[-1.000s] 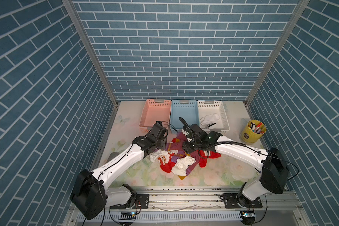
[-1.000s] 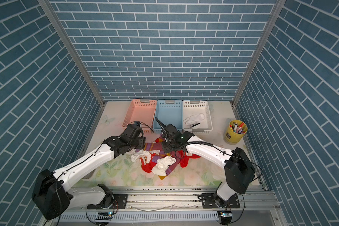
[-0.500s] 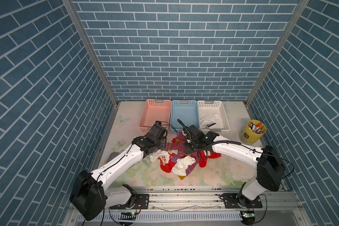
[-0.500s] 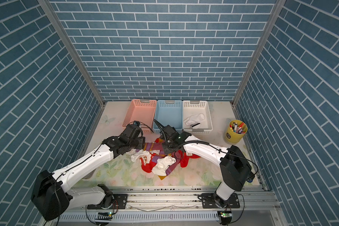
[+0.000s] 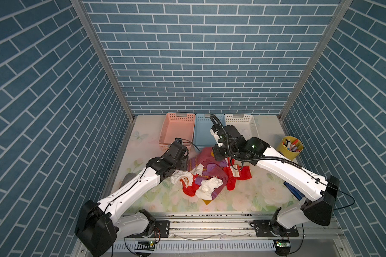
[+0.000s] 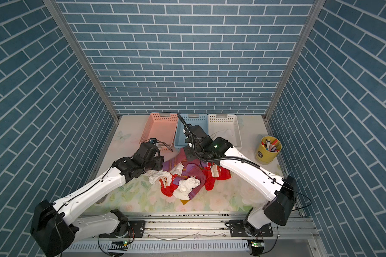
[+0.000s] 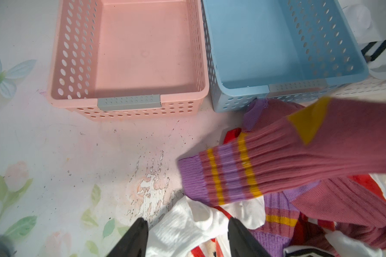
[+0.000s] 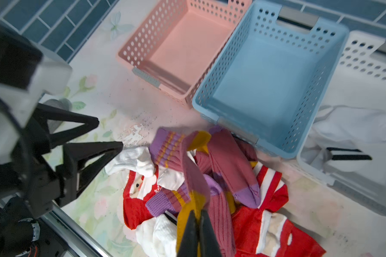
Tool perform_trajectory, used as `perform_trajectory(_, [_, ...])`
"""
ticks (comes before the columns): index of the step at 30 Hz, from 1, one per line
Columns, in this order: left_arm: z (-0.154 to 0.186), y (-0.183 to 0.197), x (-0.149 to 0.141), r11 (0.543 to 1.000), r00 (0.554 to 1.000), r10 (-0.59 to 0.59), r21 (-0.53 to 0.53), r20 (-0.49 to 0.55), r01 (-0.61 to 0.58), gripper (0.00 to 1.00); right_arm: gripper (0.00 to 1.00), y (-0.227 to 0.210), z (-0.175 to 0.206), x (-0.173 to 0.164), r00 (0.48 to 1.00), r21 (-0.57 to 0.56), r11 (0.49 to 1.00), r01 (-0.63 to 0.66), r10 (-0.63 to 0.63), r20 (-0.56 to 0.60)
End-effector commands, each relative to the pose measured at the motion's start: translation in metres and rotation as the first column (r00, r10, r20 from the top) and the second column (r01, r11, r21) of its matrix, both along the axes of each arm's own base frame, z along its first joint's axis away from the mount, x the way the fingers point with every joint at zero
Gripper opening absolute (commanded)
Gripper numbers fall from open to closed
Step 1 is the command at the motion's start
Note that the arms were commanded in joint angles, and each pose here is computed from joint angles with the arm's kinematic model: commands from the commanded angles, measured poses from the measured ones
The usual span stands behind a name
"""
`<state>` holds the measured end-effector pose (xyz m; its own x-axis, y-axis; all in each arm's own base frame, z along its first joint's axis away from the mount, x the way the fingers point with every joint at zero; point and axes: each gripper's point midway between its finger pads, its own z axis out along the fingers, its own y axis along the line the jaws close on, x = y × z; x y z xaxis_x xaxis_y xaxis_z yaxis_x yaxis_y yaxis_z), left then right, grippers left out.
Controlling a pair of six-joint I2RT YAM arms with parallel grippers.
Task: Sort the socks into the basket by color
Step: Pick up the sock at the center of the board, then place the sock in the bin.
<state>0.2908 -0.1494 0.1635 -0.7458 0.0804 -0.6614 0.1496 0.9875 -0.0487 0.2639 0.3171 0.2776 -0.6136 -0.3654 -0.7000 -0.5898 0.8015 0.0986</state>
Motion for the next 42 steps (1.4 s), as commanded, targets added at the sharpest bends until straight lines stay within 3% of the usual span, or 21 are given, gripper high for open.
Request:
perform_trajectory(1, [0.000, 0.009, -0.003, 1.000, 1.000, 0.024, 0.014, 0.005, -0.024, 0.64, 0.00, -0.014, 0.032, -0.003, 0.997, -0.033, 0.999, -0.020, 0.022, 0.074])
perform_trajectory(15, [-0.005, 0.010, -0.008, 1.000, 1.000, 0.030, -0.004, -0.005, -0.030, 0.64, 0.00, 0.000, 0.105, 0.029, 0.969, -0.031, 0.999, -0.037, 0.044, 0.244])
perform_trajectory(26, [-0.010, 0.011, -0.012, 0.999, 1.000, 0.029, -0.014, -0.011, -0.029, 0.65, 0.00, -0.001, 0.139, 0.110, 0.949, -0.021, 0.999, 0.027, -0.020, 0.315])
perform_trajectory(30, [-0.012, 0.011, -0.013, 1.000, 1.000, 0.026, -0.009, -0.016, -0.026, 0.65, 0.00, 0.001, 0.139, 0.135, 0.951, 0.011, 1.000, 0.026, -0.028, 0.308])
perform_trajectory(34, [-0.010, 0.013, -0.013, 0.999, 0.999, 0.031, -0.005, -0.011, -0.031, 0.65, 0.00, 0.008, 0.114, 0.155, 0.967, 0.022, 0.999, 0.024, -0.028, 0.253])
perform_trajectory(42, [-0.011, 0.015, -0.013, 0.999, 0.999, 0.037, 0.009, -0.016, -0.036, 0.65, 0.00, 0.024, 0.082, 0.165, 0.980, 0.019, 1.000, -0.006, 0.002, 0.197])
